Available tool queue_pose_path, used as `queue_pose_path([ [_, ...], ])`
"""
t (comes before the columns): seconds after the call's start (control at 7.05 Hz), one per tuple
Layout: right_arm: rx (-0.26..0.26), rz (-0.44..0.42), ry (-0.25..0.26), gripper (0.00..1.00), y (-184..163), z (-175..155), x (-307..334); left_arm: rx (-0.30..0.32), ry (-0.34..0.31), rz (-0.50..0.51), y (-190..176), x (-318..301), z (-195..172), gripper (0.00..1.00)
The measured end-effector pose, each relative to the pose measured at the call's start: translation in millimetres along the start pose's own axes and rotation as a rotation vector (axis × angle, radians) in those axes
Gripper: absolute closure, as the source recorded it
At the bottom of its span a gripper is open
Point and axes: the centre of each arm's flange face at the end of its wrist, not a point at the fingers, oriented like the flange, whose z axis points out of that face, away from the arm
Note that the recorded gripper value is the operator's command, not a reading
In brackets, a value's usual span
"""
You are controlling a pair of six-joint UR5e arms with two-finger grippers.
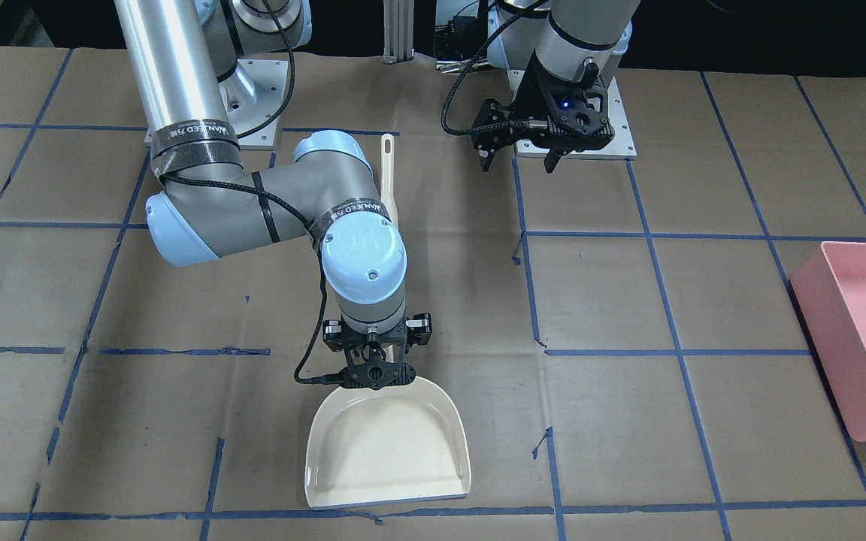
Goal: Sweep and dump trash in nearest bin
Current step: 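Lower the dustpan onto the table beside the brush with the right gripper, then open the right gripper and lift it away from the dustpan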
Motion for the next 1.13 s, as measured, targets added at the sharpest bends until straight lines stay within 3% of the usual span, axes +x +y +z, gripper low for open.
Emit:
queue_pose_path([
  [0.43, 0.030, 0.018, -0.006, 0.00, -10.8, -19.9, 10.2, 0.001, -0.001, 0.000, -0.1, 0.0, -0.4, 0.00],
  [0.85, 0.038, 0.069, -0.006, 0.00, -22.2, -67.9, 44.2, 0.002, 0.001, 0.000, -0.4, 0.1, -1.1, 0.00],
  [1.13, 0.030, 0.058, -0.003, 0.00, -17.1, -109.0, 87.6, 0.003, 0.001, 0.001, -0.4, 0.4, -1.4, 0.00],
])
